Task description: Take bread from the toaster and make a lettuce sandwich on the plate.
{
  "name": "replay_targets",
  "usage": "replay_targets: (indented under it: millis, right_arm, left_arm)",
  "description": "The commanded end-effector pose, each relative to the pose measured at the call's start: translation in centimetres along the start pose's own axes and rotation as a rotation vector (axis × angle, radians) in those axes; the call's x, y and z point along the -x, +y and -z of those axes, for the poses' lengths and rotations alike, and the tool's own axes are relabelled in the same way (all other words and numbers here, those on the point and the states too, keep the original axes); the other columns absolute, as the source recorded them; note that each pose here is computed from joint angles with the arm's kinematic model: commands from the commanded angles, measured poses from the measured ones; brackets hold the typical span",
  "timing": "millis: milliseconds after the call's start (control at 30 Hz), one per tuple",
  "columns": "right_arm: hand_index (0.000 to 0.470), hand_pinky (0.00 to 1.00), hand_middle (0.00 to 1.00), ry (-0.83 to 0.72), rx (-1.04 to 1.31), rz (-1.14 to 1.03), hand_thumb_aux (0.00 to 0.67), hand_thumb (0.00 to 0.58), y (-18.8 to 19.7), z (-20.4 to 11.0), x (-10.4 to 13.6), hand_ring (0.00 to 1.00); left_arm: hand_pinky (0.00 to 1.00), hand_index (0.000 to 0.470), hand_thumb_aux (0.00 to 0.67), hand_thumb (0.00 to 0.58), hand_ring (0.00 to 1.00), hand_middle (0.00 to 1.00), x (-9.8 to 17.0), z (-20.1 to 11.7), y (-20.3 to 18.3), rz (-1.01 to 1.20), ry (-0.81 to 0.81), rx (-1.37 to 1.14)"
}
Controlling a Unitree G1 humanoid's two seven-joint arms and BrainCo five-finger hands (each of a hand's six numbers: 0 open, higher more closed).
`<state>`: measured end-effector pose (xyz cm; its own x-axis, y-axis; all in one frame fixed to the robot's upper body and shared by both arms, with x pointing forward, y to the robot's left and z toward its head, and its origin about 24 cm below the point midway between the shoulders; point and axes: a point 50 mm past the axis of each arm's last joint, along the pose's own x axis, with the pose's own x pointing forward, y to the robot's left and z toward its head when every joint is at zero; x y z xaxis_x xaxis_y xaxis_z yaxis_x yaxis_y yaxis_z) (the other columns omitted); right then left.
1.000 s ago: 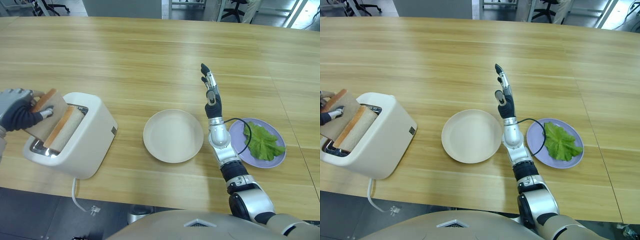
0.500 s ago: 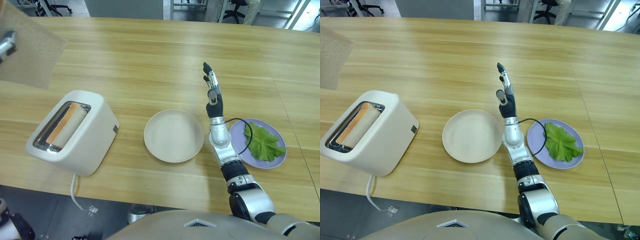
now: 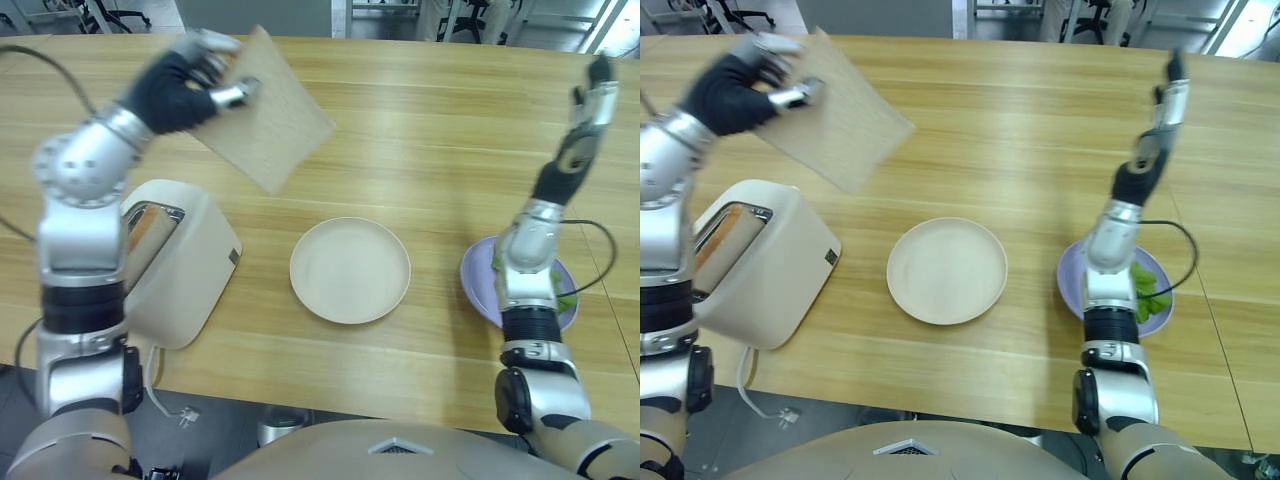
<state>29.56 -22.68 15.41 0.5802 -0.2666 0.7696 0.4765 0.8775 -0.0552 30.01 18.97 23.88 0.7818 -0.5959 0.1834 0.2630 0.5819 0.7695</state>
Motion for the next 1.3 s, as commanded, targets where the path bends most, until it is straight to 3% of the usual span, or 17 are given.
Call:
replay_targets:
  millis: [33, 333, 500, 767, 800, 833, 867, 1000, 1033, 1067, 1100, 1133, 1300]
  right_arm:
    - [0.0, 0.0, 0.0, -0.043, 0.052, 0.034, 0.0, 0.0, -1.5, -0.8, -1.0, 0.0]
    - [0.0, 0.0, 0.0, -0.098, 0.099, 0.041, 0.0, 0.0, -2.3, -2.0, -1.5, 0.0]
    - [0.0, 0.0, 0.0, -0.066, 0.077, 0.01, 0.0, 0.0, -1.4, -1.6, -0.9, 0.0]
    - [0.0, 0.0, 0.0, -0.056, 0.058, -0.027, 0.0, 0.0, -0.7, -1.6, -0.6, 0.0]
    - [0.0, 0.0, 0.0, -0.058, 0.059, -0.037, 0.0, 0.0, -0.6, -1.6, -0.5, 0.0]
    - [0.0, 0.0, 0.0, -0.059, 0.06, -0.044, 0.0, 0.0, -0.5, -1.6, -0.5, 0.0]
    - [0.0, 0.0, 0.0, -0.058, 0.06, -0.051, 0.0, 0.0, -0.4, -1.6, -0.4, 0.0]
    - [0.0, 0.0, 0.0, -0.055, 0.07, -0.085, 0.0, 0.0, -0.2, -1.5, -0.4, 0.0]
    - [0.0, 0.0, 0.0, -0.053, 0.076, -0.099, 0.0, 0.0, -0.2, -1.5, -0.4, 0.0]
    - [0.0, 0.0, 0.0, -0.049, 0.081, -0.115, 0.0, 0.0, -0.1, -1.4, -0.4, 0.0]
    - [0.0, 0.0, 0.0, -0.042, 0.088, -0.133, 0.0, 0.0, 0.0, -1.3, -0.4, 0.0]
    - [0.0, 0.0, 0.0, -0.031, 0.1, -0.155, 0.0, 0.0, 0.1, -1.1, -0.4, 0.0]
    - [0.0, 0.0, 0.0, 0.009, 0.189, -0.258, 0.0, 0.0, -0.2, -0.2, -0.2, 0.0]
  left_arm:
    - [1.0, 0.46, 0.67, 0.58, 1.0, 1.0, -1.7, 1.6, -4.4, 0.251, 0.044, 0.045]
    - [1.0, 0.46, 0.67, 0.58, 1.0, 1.0, -4.0, 6.1, -13.1, 0.751, 0.16, 0.1]
    - [1.0, 0.46, 0.67, 0.58, 1.0, 1.0, -5.2, 7.6, -14.7, 0.797, 0.188, 0.121]
    - [1.0, 0.46, 0.67, 0.58, 1.0, 1.0, -7.4, 6.6, -16.1, 0.805, 0.115, 0.107]
    - [0.87, 0.46, 0.67, 0.58, 0.87, 0.87, -7.5, 6.6, -16.3, 0.808, 0.113, 0.104]
    - [0.23, 0.46, 0.67, 0.58, 0.23, 0.23, -7.5, 6.6, -16.5, 0.813, 0.112, 0.1]
    - [0.02, 0.46, 0.67, 0.58, 0.02, 0.02, -7.4, 6.7, -16.7, 0.823, 0.113, 0.093]
    - [0.0, 0.46, 0.67, 0.58, 0.0, 0.0, -7.1, 7.1, -17.2, 0.839, 0.12, 0.076]
    - [0.0, 0.375, 0.547, 0.56, 0.0, 0.0, -7.0, 7.2, -17.3, 0.843, 0.122, 0.075]
    - [0.0, 0.247, 0.36, 0.456, 0.0, 0.0, -6.9, 7.3, -17.3, 0.841, 0.126, 0.072]
    - [0.0, 0.247, 0.36, 0.456, 0.0, 0.0, -6.8, 7.4, -17.4, 0.836, 0.132, 0.063]
    - [0.0, 0.0, 0.0, 0.0, 0.0, 0.0, -6.8, 7.5, -17.4, 0.832, 0.137, 0.058]
    - [0.0, 0.0, 0.0, 0.0, 0.0, 0.0, -6.7, 7.8, -17.4, 0.801, 0.143, 0.055]
